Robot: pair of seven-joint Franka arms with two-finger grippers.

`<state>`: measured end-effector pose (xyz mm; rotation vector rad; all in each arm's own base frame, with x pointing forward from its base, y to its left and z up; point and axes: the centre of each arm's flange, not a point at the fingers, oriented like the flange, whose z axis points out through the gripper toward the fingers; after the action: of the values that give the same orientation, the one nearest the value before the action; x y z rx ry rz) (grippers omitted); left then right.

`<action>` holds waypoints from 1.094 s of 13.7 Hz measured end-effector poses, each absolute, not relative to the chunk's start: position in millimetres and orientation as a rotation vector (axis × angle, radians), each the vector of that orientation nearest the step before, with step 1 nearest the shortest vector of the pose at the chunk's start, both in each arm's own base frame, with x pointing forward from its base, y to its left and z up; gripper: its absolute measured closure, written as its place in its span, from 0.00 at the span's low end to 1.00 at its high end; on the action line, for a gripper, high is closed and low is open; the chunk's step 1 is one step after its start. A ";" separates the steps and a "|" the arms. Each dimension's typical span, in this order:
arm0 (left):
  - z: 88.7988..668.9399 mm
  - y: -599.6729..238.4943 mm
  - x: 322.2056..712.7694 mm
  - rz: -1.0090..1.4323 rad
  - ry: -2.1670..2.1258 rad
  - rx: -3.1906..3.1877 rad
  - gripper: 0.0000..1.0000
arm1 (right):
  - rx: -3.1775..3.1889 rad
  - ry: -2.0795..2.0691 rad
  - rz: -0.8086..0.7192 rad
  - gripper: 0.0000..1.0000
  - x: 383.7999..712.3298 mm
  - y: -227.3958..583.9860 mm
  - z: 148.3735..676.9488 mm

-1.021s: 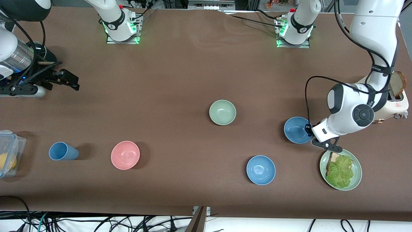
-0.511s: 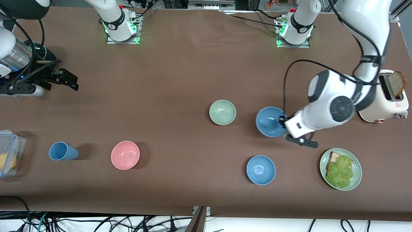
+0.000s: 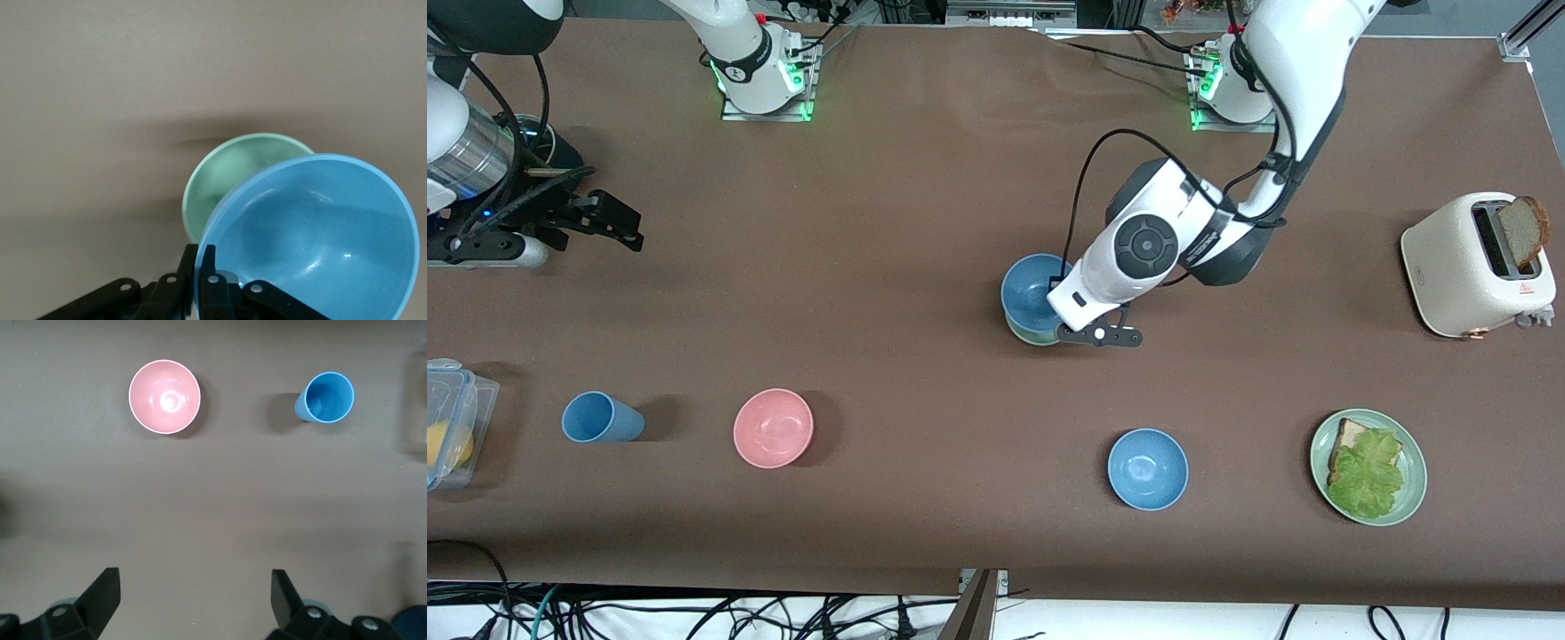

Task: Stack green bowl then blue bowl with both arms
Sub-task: 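Carry the blue bowl with the left gripper onto the green bowl, then open the left gripper to release the blue bowl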

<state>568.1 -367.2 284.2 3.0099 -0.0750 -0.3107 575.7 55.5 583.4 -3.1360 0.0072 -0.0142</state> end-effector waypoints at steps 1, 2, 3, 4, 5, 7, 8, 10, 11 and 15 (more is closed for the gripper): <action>273.5 -366.2 570.2 -0.317 -0.066 3.006 0.95 | -3.136 0.006 -0.010 0.00 575.9 55.8 582.8; 265.8 -364.3 571.6 -0.329 -0.058 3.007 0.95 | -3.137 0.005 -0.008 0.00 576.0 56.2 582.5; 260.8 -363.3 571.9 -0.339 -0.055 3.008 0.95 | -3.137 0.005 -0.007 0.00 575.9 56.3 582.5; 256.3 -363.9 571.0 -0.349 -0.056 3.008 0.95 | -3.137 0.005 -0.006 0.00 575.9 56.3 582.5; 252.3 -365.2 569.7 -0.359 -0.059 3.009 0.95 | -3.137 0.005 -0.005 0.00 575.8 56.4 582.6; 246.7 -367.5 567.5 -0.374 -0.046 3.011 0.90 | -3.137 0.005 -0.005 0.00 575.8 56.4 582.7; 245.3 -367.1 568.0 -0.376 -0.033 3.012 0.81 | -3.137 0.005 -0.005 0.00 575.8 56.4 582.7; 247.2 -365.0 571.5 -0.369 -0.008 3.011 0.61 | -3.137 0.005 -0.005 0.00 575.8 56.4 582.8; 250.8 -364.7 574.2 -0.360 -0.001 3.009 0.50 | -3.137 0.005 -0.004 0.00 575.8 56.4 582.8; 321.0 -327.0 603.3 -0.273 0.082 3.017 0.10 | -3.137 0.004 -0.004 0.00 575.9 56.6 582.9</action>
<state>603.3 -327.0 321.0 3.0170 0.0818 -0.2729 575.9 56.6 582.9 -3.1369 0.0045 -0.0040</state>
